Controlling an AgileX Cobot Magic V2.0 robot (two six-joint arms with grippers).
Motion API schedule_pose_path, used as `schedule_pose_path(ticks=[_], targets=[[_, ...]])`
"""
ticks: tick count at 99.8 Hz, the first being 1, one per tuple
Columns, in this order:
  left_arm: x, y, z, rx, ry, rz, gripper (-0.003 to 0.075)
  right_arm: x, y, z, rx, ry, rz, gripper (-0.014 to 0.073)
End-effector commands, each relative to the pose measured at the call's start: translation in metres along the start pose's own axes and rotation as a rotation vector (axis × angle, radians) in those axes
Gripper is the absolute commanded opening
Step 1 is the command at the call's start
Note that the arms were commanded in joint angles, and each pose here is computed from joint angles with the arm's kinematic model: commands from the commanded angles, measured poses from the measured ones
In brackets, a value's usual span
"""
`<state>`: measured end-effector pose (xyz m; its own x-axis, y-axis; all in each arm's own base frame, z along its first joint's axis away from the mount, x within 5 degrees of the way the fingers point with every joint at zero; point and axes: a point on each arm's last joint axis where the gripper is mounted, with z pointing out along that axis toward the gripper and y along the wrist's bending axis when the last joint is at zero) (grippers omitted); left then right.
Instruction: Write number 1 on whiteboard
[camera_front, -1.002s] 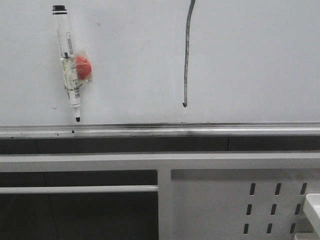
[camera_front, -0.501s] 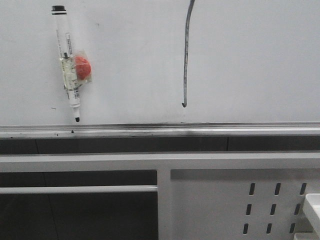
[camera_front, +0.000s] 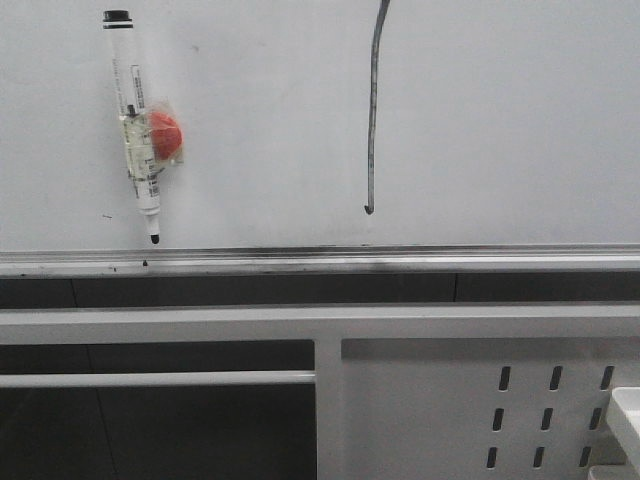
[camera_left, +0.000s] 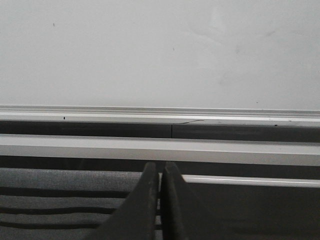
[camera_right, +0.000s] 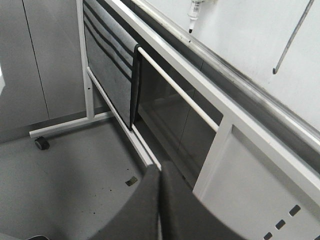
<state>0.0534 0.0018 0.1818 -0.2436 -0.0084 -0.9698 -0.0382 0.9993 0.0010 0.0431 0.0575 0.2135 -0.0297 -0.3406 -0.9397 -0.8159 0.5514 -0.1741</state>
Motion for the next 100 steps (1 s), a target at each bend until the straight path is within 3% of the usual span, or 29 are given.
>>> schedule_pose_path(ticks=[1,16,29,37,49,59,75,100], targets=[[0.006,0.0,0.002,-0.002,-0.04,0.001,-0.002,-0.014,-0.004,-0.002,0.029,-0.083,0.001,-0.0069],[0.006,0.0,0.002,-0.002,-0.04,0.001,-0.002,-0.006,-0.003,0.001,0.034,-0.084,0.015,-0.0069],[0.006,0.0,0.002,-0.002,-0.04,0.001,-0.002,0.024,-0.001,0.007,0.078,-0.08,0.247,-0.0069],[0.006,0.0,0.002,-0.002,-0.04,0.001,-0.002,0.032,-0.002,0.005,0.121,-0.034,0.286,-0.0069],[0.006,0.0,0.002,-0.002,-0.04,0.001,-0.002,0.033,-0.012,-0.004,0.285,-0.097,0.293,-0.0069],[0.006,0.0,0.002,-0.002,-0.04,0.001,-0.002,0.036,-0.02,-0.015,0.494,-0.127,0.295,-0.0069],[0.005,0.0,0.002,-0.002,-0.042,-0.007,-0.002,0.043,-0.031,-0.023,0.761,-0.042,0.258,-0.0069],[0.005,0.0,0.002,-0.002,-0.042,-0.007,-0.002,0.051,-0.034,-0.029,0.917,0.037,0.335,-0.0069]])
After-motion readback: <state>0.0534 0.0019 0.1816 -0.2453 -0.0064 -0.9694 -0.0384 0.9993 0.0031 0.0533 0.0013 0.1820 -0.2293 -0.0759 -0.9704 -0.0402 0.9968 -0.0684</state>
